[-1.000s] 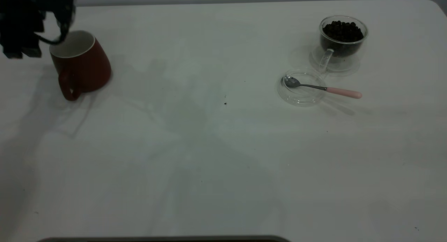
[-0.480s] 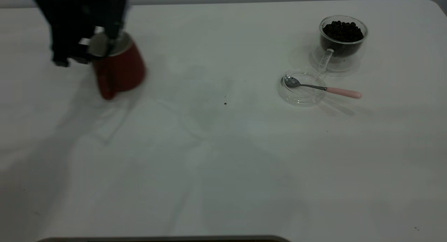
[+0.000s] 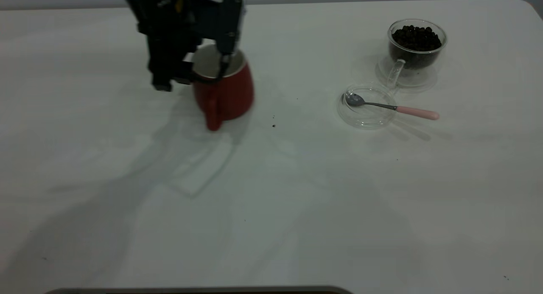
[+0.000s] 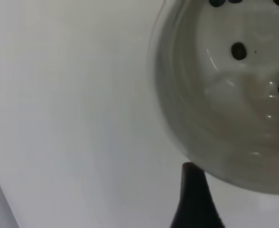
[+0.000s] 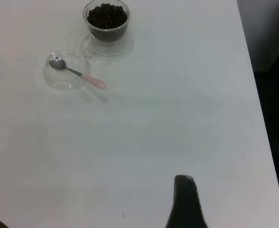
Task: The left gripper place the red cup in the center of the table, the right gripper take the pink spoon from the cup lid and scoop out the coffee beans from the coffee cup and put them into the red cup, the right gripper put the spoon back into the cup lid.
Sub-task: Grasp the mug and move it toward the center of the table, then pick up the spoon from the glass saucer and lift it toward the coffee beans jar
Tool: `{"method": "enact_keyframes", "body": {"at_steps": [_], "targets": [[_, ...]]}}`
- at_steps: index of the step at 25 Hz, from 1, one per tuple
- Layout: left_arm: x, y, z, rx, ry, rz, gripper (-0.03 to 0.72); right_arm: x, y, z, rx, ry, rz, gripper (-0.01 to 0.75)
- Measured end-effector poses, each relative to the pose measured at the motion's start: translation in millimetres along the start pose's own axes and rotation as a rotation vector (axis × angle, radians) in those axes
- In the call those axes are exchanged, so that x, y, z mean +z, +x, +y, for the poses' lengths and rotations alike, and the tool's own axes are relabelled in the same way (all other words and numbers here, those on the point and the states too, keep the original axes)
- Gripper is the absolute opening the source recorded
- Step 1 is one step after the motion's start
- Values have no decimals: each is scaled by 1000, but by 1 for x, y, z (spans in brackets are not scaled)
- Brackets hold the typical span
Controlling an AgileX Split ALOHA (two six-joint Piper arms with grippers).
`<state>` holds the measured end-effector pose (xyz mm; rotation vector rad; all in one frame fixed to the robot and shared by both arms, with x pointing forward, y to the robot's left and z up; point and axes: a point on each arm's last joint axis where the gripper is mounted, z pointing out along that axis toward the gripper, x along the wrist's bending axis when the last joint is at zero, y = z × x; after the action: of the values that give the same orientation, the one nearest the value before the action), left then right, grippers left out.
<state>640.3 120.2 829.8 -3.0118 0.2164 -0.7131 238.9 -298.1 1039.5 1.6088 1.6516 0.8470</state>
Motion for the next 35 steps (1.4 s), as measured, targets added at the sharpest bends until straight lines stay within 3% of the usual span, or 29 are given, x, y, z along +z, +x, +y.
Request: {"method": "enact_keyframes", "body": {"at_steps": [4,7,12,17,26,30,35], "targets": [[-8,2,8,-104,-9,13,569,0,0,0,0,0,0,589],[-33,16,-2,-249,49,23,569,0,0,0,1,0,0,589],[-110,53,-41,-627,153,107,569,0,0,0,1,0,0,589],[-202,65,-76,-903,192,209,569,0,0,0,0,0,0,589],[-356,19,-122,-1207,260,280,569,0,0,0,0,1,0,589],[-400,0,-130,-1276,127,326,569,0,0,0,0,1,0,589],[-431,-45,-137,-1329,-14,292,569,0,0,0,0,1,0,589]]}}
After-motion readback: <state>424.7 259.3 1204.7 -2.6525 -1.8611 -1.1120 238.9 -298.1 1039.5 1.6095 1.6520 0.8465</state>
